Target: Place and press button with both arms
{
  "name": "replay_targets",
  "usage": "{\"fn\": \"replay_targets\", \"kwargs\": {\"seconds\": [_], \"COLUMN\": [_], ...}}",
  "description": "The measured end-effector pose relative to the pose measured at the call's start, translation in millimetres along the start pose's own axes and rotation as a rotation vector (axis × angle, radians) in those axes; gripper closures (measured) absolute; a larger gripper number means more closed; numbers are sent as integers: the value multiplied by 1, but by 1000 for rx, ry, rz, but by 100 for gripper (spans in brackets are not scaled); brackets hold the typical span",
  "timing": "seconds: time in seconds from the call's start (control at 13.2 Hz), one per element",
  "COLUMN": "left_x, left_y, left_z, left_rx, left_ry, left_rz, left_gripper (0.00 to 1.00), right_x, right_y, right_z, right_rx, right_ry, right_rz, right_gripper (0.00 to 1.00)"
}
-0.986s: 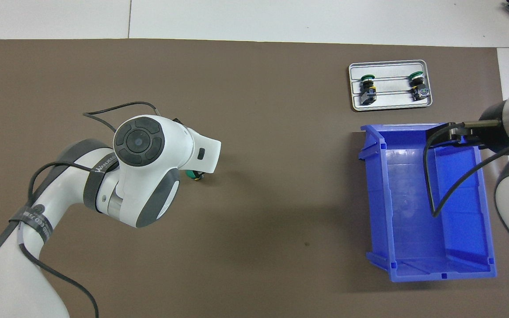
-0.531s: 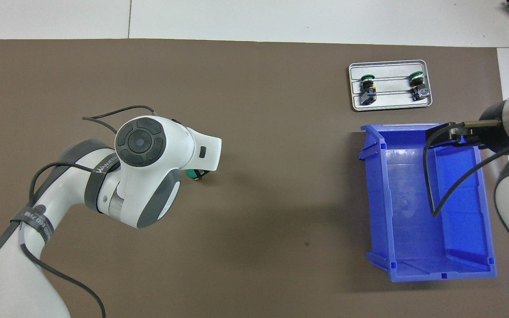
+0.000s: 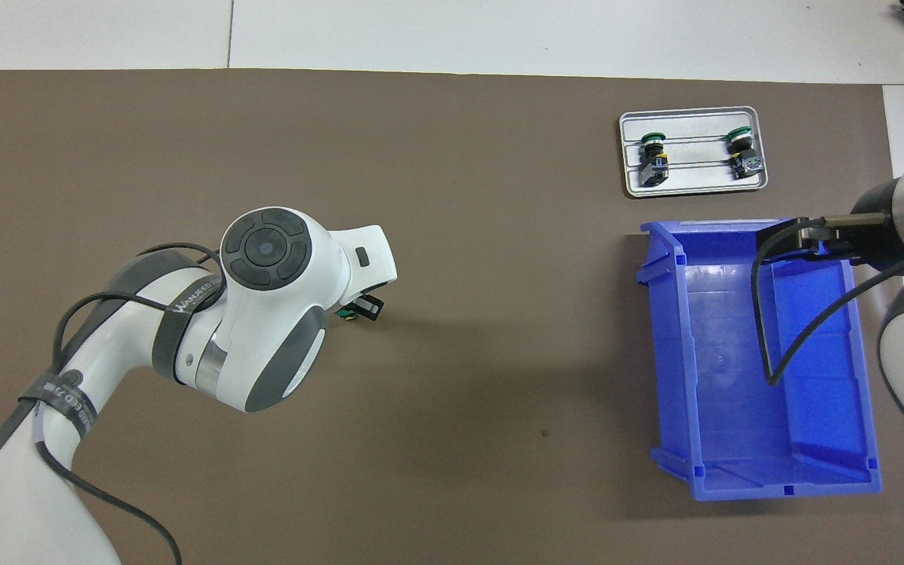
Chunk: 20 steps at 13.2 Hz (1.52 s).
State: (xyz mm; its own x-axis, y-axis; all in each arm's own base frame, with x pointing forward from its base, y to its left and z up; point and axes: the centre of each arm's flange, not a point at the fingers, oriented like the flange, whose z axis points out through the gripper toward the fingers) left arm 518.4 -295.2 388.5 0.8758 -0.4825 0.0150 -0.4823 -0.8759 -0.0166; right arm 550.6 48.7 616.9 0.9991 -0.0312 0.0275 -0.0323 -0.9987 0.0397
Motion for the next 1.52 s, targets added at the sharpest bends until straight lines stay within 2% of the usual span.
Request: {"fn": "replay_targets", "kwargs": {"seconds": [0.23, 0.38, 0.91, 1.52], "left_x": [-4, -5, -10, -27], "left_y": [-1, -2, 1, 5], "left_z": [0, -2, 5, 23], "left_rx": [2, 3, 5, -9], "left_ry": [-32, -35, -41, 44], "left_rz": [-88, -135, -221, -245], "left_gripper": [82, 99, 99, 99], "right_x": [0, 0, 0, 0], "right_y": [0, 0, 0, 0], "right_z": [0, 0, 0, 0], "right_rx": [0, 0, 0, 0], "right_ry": [0, 0, 0, 0], "right_rz": [0, 0, 0, 0], "right_gripper": [0, 0, 0, 0]}}
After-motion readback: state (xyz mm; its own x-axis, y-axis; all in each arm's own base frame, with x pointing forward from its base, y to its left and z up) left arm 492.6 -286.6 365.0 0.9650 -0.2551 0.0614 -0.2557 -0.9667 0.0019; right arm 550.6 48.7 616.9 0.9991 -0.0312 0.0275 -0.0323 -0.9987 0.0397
